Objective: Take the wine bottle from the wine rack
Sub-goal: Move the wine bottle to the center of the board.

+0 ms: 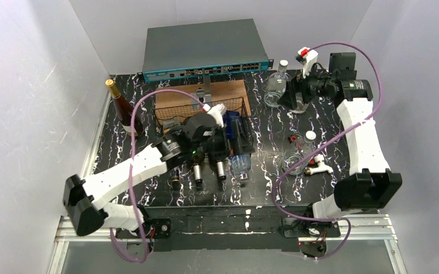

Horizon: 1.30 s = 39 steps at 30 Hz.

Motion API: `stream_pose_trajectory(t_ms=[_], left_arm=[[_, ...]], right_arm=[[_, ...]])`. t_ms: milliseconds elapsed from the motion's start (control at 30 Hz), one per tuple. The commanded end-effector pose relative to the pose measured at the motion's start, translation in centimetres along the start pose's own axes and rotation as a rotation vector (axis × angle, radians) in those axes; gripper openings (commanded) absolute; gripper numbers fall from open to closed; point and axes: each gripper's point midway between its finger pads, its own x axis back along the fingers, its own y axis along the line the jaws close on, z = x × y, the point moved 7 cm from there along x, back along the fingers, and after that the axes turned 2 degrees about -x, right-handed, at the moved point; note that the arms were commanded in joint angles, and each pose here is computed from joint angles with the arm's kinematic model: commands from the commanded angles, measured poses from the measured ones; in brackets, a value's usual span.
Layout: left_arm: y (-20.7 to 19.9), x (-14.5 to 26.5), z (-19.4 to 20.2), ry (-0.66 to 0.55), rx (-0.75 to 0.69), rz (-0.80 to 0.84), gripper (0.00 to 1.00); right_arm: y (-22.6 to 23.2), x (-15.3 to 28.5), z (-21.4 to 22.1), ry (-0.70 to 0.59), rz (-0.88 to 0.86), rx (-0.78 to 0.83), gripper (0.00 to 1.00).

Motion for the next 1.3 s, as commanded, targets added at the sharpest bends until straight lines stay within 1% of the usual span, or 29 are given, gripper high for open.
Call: stream_pose_trajectory(t_ms=[0, 133, 233, 267, 300, 533, 900, 1167, 1267], left_arm=[[2.6, 4.0, 0.8, -0.107, -0.193, -0.052, 0.98], [5.0, 7.1, 1.1, -0.193, -0.267, -0.150, 0.98], [6.5, 9.0, 1.5, -0.248, -0.306, -0.190, 0.98], [6.9, 9.8, 1.6, -0.271, -0.310, -0.196, 0.98], [8.3, 10.9, 2.1, -0.311, -0.317, -0.234, 0.98], [10.7, 13.0, 3.1, -0.403, -0.285, -0.257, 0.98], [12.6, 13.8, 4.4, -0.433, -0.220, -0.262, 0.98], [13.1, 14.1, 4.8, -0.439, -0.199, -0.262, 0.98], [13.3, 14.2, 5.0, -0.438, -0.188, -0.264, 0.98]], right_arm=[[2.1, 2.7, 2.2, 0.058, 0.047, 0.014, 0.98], [3.5, 5.1, 2.2, 0.049, 0.118, 0.045, 0.98], [4.0, 6.5, 2.6, 0.063, 0.180, 0.057, 0.98], [4.2, 6.9, 2.9, 0.073, 0.197, 0.057, 0.98], [4.8, 7.9, 3.8, 0.097, 0.240, 0.062, 0.99], [5.7, 9.6, 6.4, 0.165, 0.323, 0.056, 0.98], [5.4, 9.5, 10.4, 0.252, 0.403, 0.016, 0.98], [4.7, 8.1, 11.2, 0.264, 0.388, -0.019, 0.98], [4.6, 7.6, 11.2, 0.263, 0.368, -0.033, 0.95]])
